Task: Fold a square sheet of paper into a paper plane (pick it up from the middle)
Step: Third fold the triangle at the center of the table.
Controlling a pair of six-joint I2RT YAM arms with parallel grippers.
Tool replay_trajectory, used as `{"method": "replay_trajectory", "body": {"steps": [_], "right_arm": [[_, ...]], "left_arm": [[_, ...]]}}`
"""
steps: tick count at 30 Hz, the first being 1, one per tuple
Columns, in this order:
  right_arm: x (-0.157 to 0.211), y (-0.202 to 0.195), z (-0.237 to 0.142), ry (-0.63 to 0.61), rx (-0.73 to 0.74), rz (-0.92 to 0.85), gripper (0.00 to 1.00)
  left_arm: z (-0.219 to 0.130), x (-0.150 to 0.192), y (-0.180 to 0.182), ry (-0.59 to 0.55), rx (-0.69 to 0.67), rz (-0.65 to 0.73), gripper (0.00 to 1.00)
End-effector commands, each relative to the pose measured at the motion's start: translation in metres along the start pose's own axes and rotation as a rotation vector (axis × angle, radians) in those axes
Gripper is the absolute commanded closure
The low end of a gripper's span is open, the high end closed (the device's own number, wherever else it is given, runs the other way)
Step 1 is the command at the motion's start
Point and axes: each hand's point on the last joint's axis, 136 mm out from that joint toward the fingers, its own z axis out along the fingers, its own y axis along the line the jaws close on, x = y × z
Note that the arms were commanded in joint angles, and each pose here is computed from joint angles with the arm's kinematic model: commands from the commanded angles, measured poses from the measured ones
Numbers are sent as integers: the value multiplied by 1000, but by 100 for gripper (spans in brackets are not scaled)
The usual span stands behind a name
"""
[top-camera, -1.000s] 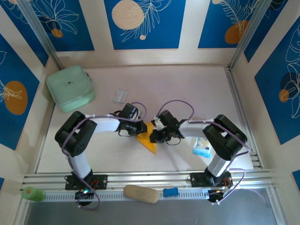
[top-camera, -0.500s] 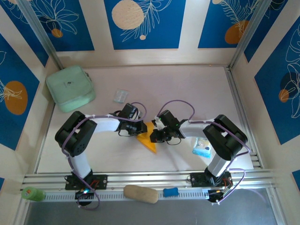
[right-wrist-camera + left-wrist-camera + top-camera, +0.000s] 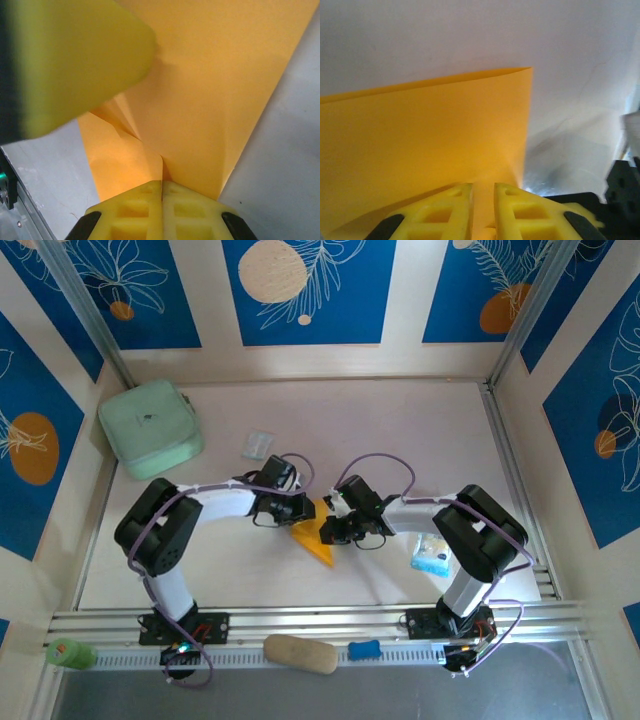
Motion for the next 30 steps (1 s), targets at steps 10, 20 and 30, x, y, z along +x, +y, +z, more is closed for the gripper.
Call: {"method": "replay_trajectory", "body": {"steps": [10, 20, 30], "right_arm": [[4, -12, 7, -7, 56, 93, 99], [0, -17, 6, -30, 87, 121, 99], [1, -22, 5, -36, 109, 137, 99]], "left_arm": [[-37, 21, -26, -78, 185, -107, 87], [-21, 47, -16, -8, 195, -129, 89], [-4, 66, -5, 35, 203, -163, 90]]}}
